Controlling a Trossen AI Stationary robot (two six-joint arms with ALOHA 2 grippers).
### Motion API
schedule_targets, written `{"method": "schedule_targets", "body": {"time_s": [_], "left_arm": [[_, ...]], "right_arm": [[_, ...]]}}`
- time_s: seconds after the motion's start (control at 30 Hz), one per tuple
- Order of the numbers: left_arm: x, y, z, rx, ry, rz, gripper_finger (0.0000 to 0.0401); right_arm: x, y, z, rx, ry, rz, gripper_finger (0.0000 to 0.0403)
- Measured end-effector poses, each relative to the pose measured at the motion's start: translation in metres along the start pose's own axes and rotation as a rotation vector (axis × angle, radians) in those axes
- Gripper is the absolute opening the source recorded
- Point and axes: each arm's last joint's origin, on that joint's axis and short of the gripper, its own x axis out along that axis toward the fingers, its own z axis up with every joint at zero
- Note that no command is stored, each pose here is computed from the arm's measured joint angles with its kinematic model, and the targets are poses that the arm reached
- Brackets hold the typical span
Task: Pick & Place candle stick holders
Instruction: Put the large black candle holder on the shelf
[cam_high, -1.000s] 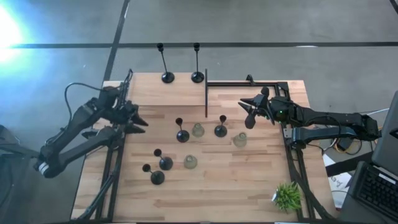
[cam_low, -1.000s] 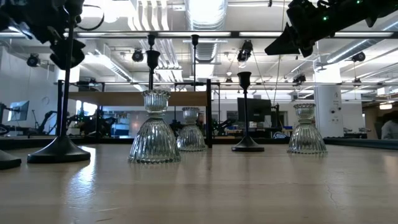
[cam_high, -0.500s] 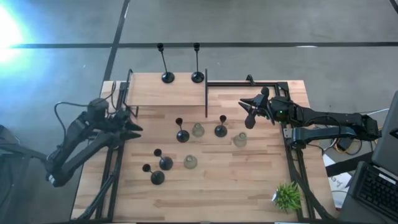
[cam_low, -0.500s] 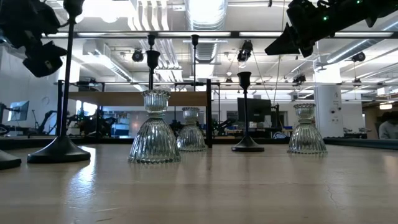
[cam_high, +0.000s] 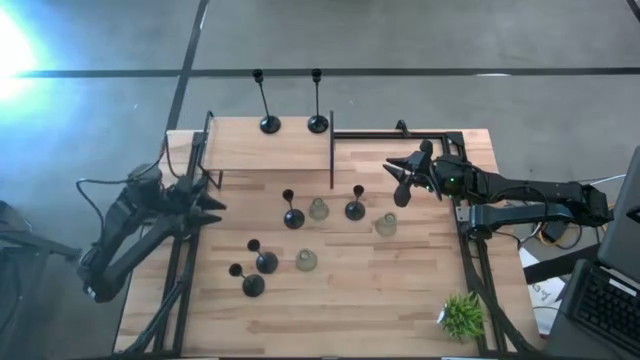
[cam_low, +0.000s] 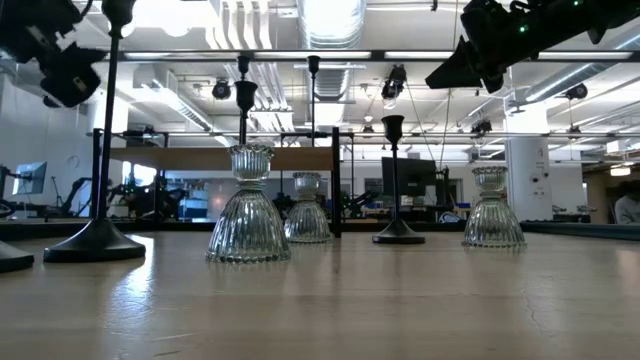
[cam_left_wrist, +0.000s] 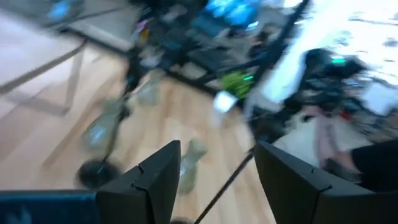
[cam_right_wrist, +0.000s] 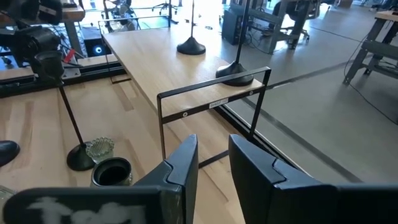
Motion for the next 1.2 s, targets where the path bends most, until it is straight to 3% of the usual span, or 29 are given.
{"method": "schedule_targets", "body": {"time_s": [0.13, 0.33, 0.53, 0.7, 0.93, 1.2], "left_arm": [[0.003, 0.000, 0.004, 0.040, -0.016, -0.142, 0.0210], [0.009, 0.004, -0.005, 0.038, 0.038, -0.200, 0.0210], [0.018, 0.010, -0.016, -0.038, 0.097, -0.202, 0.0210], [0.024, 0.007, -0.014, -0.040, 0.083, -0.130, 0.0210], [0.052, 0.001, -0.019, 0.060, 0.046, -0.222, 0.0210], [0.071, -0.001, -0.035, 0.175, 0.089, -0.060, 0.0210]], "right_arm": [[0.000, 0.000, 0.000, 0.007, -0.003, 0.000, 0.0075], [0.000, 0.000, 0.000, 0.009, -0.003, 0.001, 0.0064], [0.000, 0.000, 0.000, 0.014, 0.001, 0.002, 0.0068], [0.000, 0.000, -0.002, 0.023, 0.016, 0.001, 0.0076], [0.000, 0.000, -0.002, 0.027, 0.020, 0.001, 0.0086], [0.000, 0.000, -0.002, 0.011, 0.020, 0.005, 0.0091]]}}
